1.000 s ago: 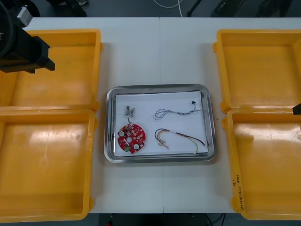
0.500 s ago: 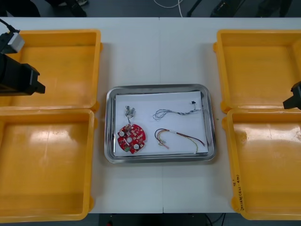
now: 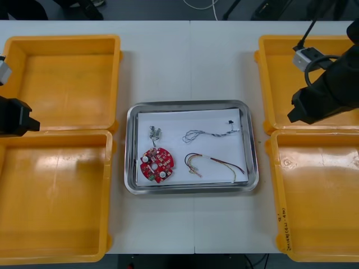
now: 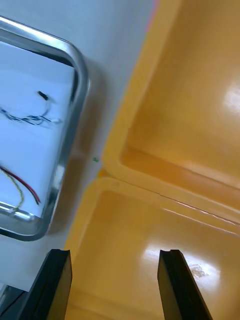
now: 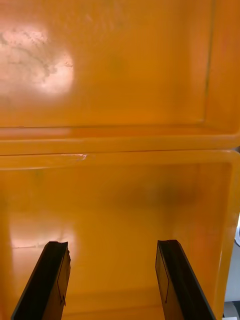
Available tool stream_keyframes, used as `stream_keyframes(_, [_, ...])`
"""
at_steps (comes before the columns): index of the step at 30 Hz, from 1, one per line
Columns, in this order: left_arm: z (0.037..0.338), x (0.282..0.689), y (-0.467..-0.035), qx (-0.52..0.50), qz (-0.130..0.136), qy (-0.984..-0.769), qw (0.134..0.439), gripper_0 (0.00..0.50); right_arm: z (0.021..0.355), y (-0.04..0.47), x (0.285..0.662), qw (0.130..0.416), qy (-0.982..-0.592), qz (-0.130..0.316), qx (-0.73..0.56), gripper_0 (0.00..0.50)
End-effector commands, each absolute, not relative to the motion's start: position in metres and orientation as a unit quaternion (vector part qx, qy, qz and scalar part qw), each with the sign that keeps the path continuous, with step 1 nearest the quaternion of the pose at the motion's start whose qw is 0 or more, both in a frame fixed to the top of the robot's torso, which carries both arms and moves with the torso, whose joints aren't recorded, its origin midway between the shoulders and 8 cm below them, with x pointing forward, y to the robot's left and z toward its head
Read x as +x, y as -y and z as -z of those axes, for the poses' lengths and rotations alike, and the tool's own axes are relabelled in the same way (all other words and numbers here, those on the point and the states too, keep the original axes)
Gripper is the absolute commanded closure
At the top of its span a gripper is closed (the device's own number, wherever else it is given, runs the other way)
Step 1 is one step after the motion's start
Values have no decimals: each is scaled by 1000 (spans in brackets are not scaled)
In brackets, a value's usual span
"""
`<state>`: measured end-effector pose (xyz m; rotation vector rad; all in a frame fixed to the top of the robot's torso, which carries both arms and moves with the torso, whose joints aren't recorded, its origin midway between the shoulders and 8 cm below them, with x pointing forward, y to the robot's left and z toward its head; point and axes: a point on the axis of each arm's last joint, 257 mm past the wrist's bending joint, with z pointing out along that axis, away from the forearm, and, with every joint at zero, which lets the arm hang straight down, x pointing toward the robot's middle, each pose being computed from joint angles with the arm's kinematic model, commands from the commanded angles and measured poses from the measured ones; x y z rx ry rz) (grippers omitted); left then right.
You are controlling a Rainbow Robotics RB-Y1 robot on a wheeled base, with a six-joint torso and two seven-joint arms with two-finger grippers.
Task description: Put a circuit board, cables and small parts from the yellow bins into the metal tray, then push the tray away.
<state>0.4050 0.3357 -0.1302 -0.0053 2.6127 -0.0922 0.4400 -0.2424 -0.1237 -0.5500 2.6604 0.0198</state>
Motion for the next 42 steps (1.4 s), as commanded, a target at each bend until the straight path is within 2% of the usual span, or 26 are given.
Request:
stream_keyframes(1, [120, 393, -362, 56, -19, -960, 274, 0, 112, 185, 443, 227, -938, -6, -263, 0])
stream_keyframes(13, [118, 391, -387, 37, -48, -958, 281, 0, 138, 100, 423, 204, -895, 23, -396, 0])
stream_keyframes(23, [125, 386, -391, 29, -51, -960, 272, 0, 171, 41, 394, 190, -853, 19, -486, 0])
stream_keyframes(26, [125, 386, -392, 27, -51, -960, 272, 0, 182, 32, 387, 187, -837, 27, -513, 0])
stream_keyframes(31, [126, 386, -392, 26, -50, -961, 272, 0, 199, 24, 377, 202, -804, 51, -557, 0])
stream_keyframes(36, [125, 386, -392, 25, -50, -960, 273, 0, 220, 23, 362, 190, -783, 59, -589, 0])
stream_keyframes(42, [125, 386, -392, 25, -50, -960, 273, 0, 238, 24, 356, 193, -752, 84, -625, 0])
